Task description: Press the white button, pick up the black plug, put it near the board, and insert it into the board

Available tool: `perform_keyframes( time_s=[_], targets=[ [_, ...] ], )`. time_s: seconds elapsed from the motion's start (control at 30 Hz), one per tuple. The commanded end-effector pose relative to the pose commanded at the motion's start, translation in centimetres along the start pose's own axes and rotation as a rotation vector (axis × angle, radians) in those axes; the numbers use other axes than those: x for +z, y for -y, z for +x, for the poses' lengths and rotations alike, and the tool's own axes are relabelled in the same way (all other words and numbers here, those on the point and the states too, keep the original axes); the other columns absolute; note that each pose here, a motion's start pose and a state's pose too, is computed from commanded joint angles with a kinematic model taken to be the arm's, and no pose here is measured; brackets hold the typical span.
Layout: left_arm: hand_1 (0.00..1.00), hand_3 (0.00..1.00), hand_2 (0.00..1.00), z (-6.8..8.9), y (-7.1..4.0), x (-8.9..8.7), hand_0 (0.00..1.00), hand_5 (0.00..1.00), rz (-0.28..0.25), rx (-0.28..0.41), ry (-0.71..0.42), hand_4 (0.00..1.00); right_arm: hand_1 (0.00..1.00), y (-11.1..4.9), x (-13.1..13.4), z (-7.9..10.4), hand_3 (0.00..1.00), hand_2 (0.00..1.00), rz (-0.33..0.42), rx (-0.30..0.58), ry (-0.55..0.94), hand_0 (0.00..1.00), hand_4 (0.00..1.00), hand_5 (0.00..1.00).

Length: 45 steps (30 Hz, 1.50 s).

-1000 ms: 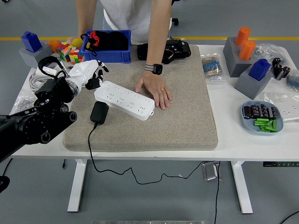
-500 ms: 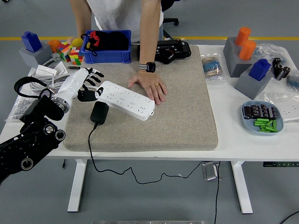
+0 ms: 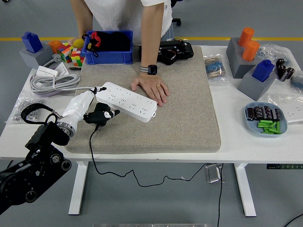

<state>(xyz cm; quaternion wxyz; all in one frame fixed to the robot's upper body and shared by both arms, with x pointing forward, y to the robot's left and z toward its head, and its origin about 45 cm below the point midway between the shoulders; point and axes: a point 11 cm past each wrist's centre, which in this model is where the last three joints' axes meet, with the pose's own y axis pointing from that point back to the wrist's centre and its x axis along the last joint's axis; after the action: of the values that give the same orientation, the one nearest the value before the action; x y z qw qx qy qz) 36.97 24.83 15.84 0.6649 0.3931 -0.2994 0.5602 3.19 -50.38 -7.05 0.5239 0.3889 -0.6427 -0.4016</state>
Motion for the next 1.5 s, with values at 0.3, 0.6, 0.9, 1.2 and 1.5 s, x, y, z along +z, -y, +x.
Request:
perform_keyframes(
  time_s=[0.3, 0.6, 0.9, 1.2, 1.5],
  targets=[
    [0.808, 0.853, 0.822, 0.2, -0.1, -0.8, 0.727, 0.136, 0.057, 0.109, 0.159, 0.935, 0.702, 0.0, -0.2, -0.1, 0.649, 0.686, 0.003, -0.002, -0.001, 0.798, 0.711, 0.478],
    [0.734, 0.827, 0.748, -0.7, 0.2, -2.1, 0.671, 0.09, 0.115, 0.067, 0.137, 0.904, 0.702, 0.0, -0.4, 0.0, 0.649, 0.687, 0.008, -0.001, -0.008, 0.798, 0.711, 0.476],
    [0.647, 0.797, 0.658, -1.1, 0.5, -2.1, 0.529, 0.111, 0.115, 0.061, 0.141, 0.891, 0.702, 0.0, -0.4, 0.1, 0.649, 0.686, 0.007, 0.001, -0.012, 0.798, 0.712, 0.476],
    [0.647, 0.796, 0.663, -0.8, 0.7, -1.6, 0.521, 0.12, 0.107, 0.062, 0.121, 0.888, 0.703, 0.0, -0.5, 0.3, 0.648, 0.686, 0.008, 0.004, -0.019, 0.799, 0.711, 0.474],
    [0.652, 0.795, 0.666, 0.1, 0.8, -1.9, 0.508, 0.129, 0.121, 0.073, 0.117, 0.888, 0.703, 0.0, -0.4, 0.2, 0.648, 0.687, 0.007, 0.003, -0.021, 0.801, 0.71, 0.473]
  ],
)
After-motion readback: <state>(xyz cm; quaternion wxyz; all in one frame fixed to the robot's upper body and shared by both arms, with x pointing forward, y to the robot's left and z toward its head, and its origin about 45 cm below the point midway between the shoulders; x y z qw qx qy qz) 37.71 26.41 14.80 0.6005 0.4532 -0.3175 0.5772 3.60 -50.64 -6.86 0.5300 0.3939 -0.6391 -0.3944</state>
